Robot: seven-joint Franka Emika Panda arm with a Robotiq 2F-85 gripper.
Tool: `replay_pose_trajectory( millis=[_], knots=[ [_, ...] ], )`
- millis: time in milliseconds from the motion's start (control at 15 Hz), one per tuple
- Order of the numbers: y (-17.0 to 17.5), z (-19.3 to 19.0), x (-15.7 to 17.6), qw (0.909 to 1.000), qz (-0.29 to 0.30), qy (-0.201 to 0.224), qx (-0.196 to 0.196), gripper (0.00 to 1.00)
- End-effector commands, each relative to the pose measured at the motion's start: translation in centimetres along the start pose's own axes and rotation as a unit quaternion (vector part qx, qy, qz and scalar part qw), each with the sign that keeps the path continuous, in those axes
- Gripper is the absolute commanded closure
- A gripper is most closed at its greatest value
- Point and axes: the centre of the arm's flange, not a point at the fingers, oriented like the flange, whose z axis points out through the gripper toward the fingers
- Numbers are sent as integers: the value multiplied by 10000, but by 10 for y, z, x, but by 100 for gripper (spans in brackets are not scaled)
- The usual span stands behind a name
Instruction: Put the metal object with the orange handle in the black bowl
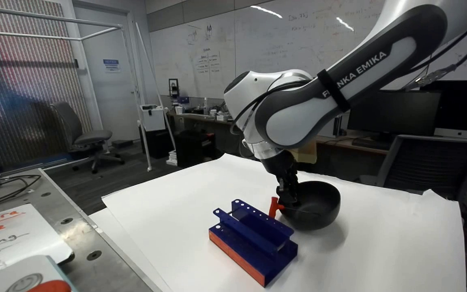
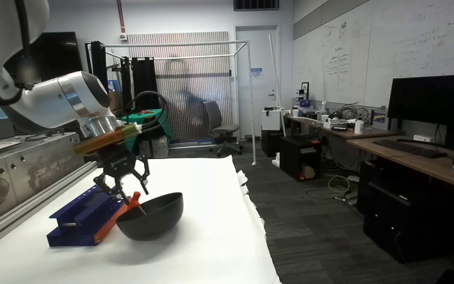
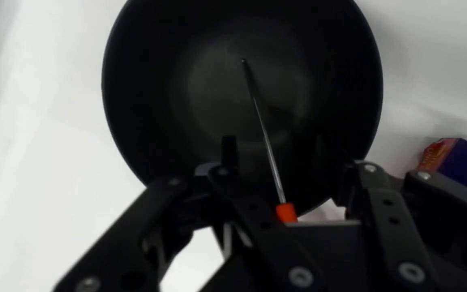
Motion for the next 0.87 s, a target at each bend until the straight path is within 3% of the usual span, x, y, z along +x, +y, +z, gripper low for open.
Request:
replay_pose_trajectory(
  millis=[0,133,400,667,800],
  knots=[
    [4,-2,2,9998,150,93,61,16],
    [5,-6,-1,9992,152,167,345,0],
    [7,-29,-14,9885,272,710,1307,0],
    [14,-62,-29,9664,599,1489,2008,0],
    [17,-77,-37,9531,767,1997,2142,0]
  ],
)
